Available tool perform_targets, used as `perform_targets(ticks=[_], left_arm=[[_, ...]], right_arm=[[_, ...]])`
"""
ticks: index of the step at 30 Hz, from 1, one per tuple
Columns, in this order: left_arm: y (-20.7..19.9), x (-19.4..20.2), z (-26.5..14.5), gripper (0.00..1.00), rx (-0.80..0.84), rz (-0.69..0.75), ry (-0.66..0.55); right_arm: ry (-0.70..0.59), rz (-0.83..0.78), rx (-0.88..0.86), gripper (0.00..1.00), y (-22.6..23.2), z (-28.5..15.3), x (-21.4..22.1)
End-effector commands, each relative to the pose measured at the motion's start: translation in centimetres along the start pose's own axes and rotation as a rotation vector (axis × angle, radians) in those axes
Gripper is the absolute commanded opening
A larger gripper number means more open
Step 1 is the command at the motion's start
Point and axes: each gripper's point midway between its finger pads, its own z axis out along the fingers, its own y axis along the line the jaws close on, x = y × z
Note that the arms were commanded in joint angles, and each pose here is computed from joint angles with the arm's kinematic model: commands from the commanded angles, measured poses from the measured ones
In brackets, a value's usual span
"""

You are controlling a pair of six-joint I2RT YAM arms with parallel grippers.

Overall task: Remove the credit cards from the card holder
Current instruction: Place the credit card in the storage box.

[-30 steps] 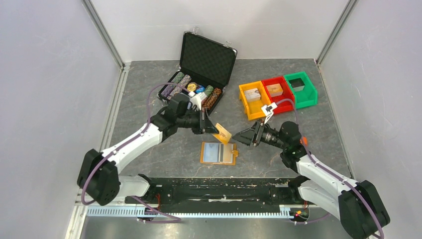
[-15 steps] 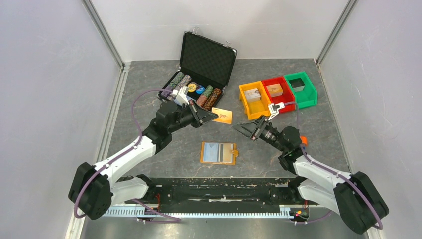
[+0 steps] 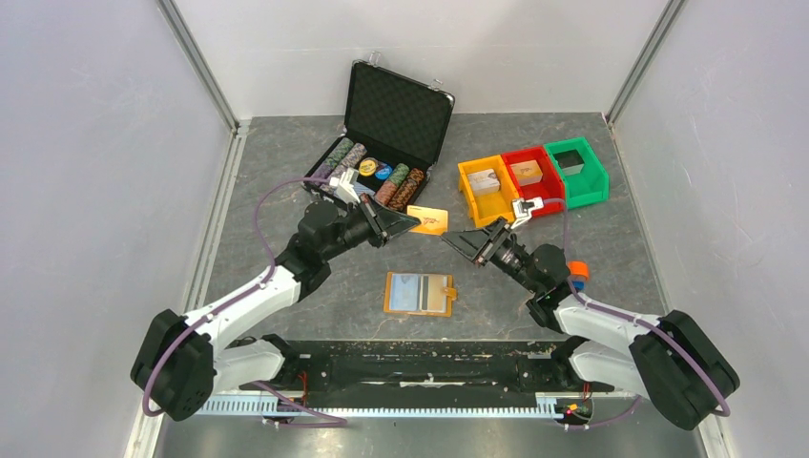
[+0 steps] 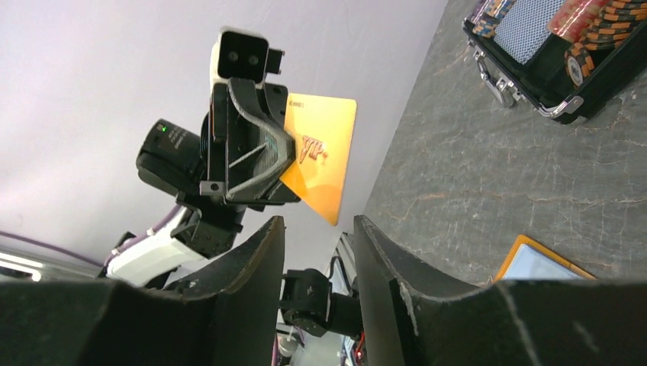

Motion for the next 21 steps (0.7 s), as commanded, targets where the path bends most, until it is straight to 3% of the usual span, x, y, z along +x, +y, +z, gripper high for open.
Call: perform_targets(ticks=[1, 6, 13, 18, 21], left_arm=[[-2.3, -0.7, -0.4, 0.02, 0.087, -0.025, -0.038], [-2.1, -0.5, -0.3, 0.02, 0.095, -0.038, -0.032], [-1.3, -0.1, -0.1, 0.03, 0.083, -0.062, -0.026], [-0.6, 0.0, 0.1, 0.2, 0.046, -0.047, -0.016], [-0.3, 0.3, 0.1, 0.45, 0.022, -0.035, 0.005]], right_arm=[[-0.091, 0.005, -0.046, 0.4, 1.6, 0.6, -1.9], [-0.093, 0.011, -0.039, 0.31, 1.5, 1.1, -2.2], [-0.106, 0.031, -0.066, 0.0, 1.8, 1.2, -2.3], [-0.144, 0.005, -0.063, 0.0, 1.7, 0.9, -4.0], [-0.137, -0.045, -0.07, 0.0, 2.4, 1.1, -5.0]])
